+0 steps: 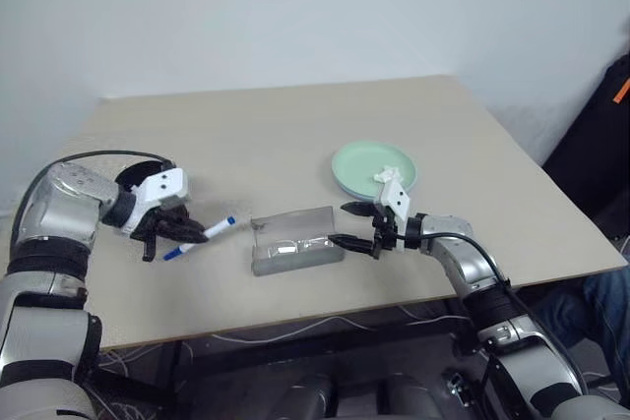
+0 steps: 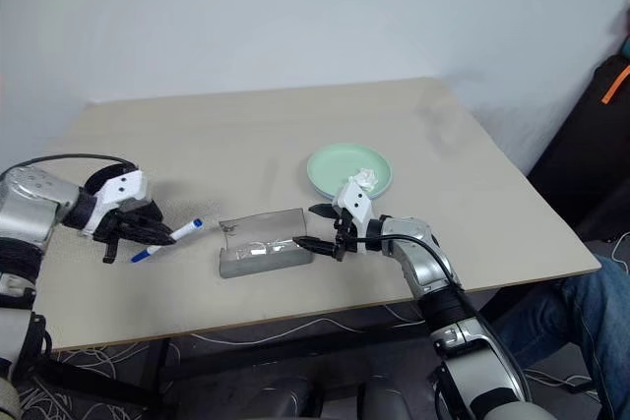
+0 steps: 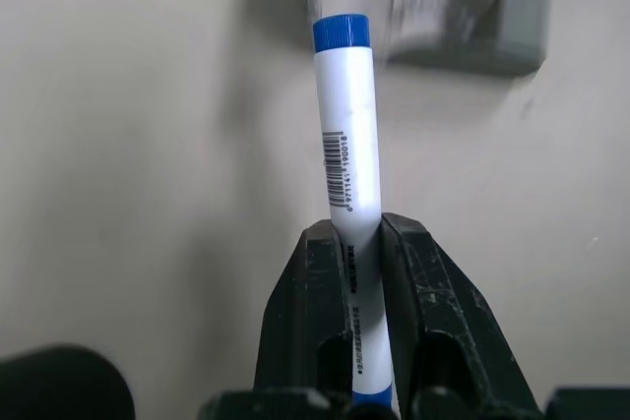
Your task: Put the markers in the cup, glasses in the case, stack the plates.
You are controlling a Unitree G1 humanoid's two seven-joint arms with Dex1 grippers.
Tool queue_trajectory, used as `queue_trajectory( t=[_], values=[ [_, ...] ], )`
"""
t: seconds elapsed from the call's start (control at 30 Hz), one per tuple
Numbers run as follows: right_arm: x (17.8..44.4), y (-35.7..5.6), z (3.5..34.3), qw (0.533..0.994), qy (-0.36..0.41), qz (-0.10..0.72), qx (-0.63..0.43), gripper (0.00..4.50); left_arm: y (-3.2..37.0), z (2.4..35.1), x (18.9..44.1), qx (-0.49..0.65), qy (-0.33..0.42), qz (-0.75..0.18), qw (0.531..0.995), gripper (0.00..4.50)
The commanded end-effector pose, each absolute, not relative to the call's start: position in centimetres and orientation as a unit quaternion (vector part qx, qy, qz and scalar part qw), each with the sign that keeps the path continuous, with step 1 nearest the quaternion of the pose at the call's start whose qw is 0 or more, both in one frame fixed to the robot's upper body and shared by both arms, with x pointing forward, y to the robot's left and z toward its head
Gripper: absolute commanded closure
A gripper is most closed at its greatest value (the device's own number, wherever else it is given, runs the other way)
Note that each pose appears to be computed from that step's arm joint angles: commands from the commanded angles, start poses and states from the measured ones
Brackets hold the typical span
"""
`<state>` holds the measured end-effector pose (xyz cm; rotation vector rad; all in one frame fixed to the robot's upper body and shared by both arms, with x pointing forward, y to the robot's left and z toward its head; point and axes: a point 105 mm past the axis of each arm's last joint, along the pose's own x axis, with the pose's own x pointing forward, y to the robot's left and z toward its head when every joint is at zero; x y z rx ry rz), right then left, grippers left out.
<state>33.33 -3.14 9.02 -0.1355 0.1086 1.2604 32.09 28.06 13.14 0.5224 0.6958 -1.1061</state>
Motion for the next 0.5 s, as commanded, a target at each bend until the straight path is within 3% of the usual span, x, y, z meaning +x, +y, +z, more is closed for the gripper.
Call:
queue_trajectory(
  t=[0.03,0.2,0.33,0.5],
  values=[
    [33.5,-2.9,10.8,0.801,0.02,0.594,-0.07,0.47,26.6,17.6,32.4,0.213,0.224,-0.512,0.801,4.44],
    [33.5,-2.7,10.9,0.799,0.02,0.597,-0.07,0.47,25.6,24.0,35.7,0.134,0.039,-0.413,0.9,4.44],
    [33.5,-2.7,10.8,0.797,0.021,0.599,-0.07,0.47,27.5,25.7,37.2,0.153,-0.023,-0.3,0.941,4.44],
    [33.4,-2.8,10.7,0.797,0.022,0.6,-0.07,0.47,29.2,27.5,37.4,0.127,-0.091,-0.218,0.963,4.44]
  ],
)
